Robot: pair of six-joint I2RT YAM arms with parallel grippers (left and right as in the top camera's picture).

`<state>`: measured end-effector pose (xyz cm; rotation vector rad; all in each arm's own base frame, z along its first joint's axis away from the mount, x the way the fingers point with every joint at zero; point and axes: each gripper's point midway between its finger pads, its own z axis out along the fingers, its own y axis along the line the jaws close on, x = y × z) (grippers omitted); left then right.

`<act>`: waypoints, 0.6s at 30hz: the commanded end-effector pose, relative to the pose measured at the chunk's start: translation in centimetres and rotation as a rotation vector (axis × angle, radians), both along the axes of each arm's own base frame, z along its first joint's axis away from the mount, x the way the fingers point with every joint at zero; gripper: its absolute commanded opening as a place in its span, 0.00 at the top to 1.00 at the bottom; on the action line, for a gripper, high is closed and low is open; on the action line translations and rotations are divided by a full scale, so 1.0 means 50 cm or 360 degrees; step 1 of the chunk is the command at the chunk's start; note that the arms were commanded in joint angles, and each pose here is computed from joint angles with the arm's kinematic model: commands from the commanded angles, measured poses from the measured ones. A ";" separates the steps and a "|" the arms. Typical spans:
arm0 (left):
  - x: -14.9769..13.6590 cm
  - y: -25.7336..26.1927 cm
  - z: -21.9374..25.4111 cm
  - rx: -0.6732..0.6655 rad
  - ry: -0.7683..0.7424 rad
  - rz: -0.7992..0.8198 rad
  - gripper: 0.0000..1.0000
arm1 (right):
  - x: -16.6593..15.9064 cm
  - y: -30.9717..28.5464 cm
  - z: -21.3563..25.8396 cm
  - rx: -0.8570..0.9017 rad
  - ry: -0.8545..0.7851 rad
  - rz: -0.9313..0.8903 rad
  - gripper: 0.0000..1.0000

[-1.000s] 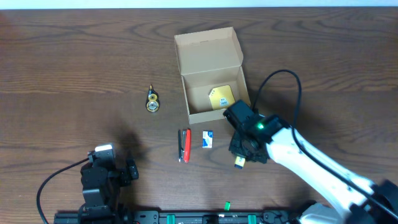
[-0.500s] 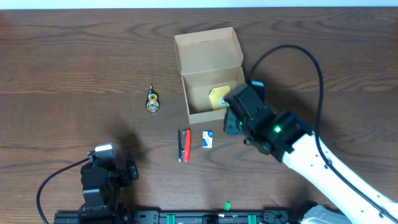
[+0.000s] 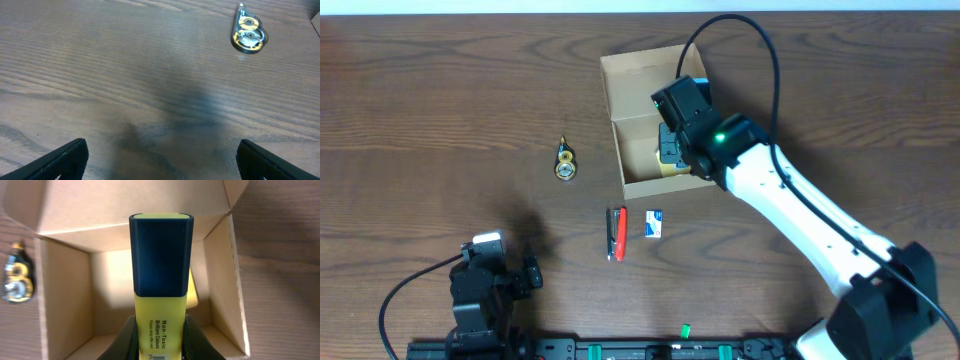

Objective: Pack container
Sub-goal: 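Lift the highlighter into the box and open the right gripper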

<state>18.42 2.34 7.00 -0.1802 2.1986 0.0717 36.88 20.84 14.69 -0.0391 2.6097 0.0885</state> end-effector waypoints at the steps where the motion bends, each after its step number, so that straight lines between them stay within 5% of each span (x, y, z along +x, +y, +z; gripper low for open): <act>1: -0.004 0.002 -0.014 0.0004 0.0028 0.0012 0.04 | 0.027 -0.015 -0.014 -0.0088 -0.0012 0.0015 0.87; 18: -0.004 0.002 -0.014 0.0004 0.0028 0.0012 0.04 | 0.044 -0.012 -0.100 -0.0178 0.0085 0.0035 0.87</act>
